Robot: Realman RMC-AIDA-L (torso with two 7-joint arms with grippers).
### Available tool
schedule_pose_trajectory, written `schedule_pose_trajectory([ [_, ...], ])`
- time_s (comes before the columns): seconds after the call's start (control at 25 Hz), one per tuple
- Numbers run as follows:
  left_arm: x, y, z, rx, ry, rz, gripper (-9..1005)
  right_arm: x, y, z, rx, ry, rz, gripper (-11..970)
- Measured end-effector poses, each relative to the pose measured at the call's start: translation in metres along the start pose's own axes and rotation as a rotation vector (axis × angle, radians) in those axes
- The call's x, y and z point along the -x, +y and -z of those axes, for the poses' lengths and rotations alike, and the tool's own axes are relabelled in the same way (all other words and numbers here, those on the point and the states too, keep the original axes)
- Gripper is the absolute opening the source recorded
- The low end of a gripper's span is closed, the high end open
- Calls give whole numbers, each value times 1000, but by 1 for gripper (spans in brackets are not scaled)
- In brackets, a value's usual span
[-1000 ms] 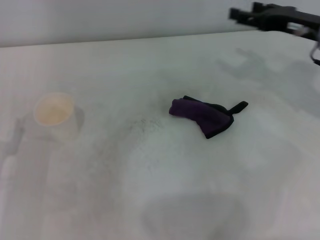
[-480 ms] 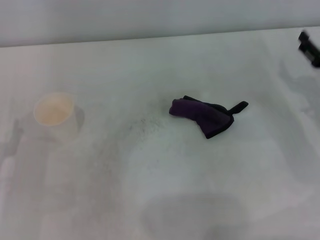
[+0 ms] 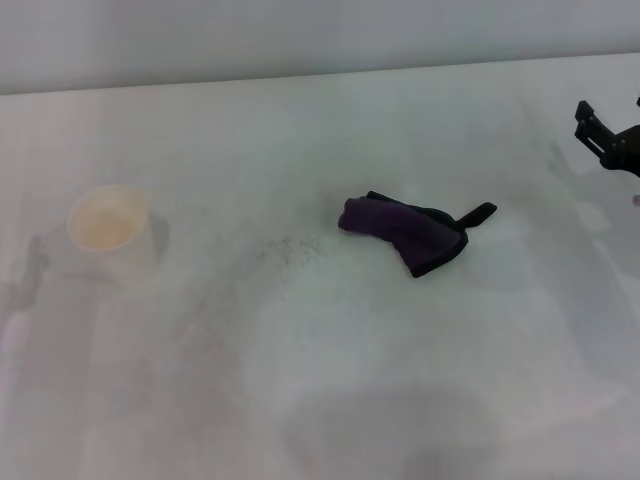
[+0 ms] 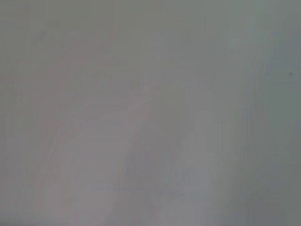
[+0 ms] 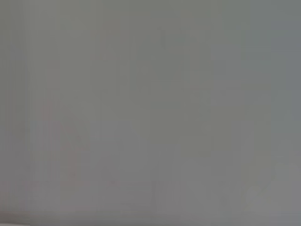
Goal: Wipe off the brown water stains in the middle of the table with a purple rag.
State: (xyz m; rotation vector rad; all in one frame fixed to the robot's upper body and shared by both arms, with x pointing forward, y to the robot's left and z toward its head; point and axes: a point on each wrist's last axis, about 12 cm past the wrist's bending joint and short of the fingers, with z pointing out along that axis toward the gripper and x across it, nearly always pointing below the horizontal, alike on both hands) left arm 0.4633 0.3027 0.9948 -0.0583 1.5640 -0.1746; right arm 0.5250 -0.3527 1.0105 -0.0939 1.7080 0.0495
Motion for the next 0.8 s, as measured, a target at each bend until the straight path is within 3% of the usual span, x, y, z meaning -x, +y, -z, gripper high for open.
schedule_pose_trajectory([
  [0.56, -3, -4, 5, -3, 5, 29, 885, 3, 6, -7, 16, 0, -15, 876],
  [0.8, -3, -5, 4, -8, 6, 113, 885, 2, 7, -8, 15, 7, -16, 876],
])
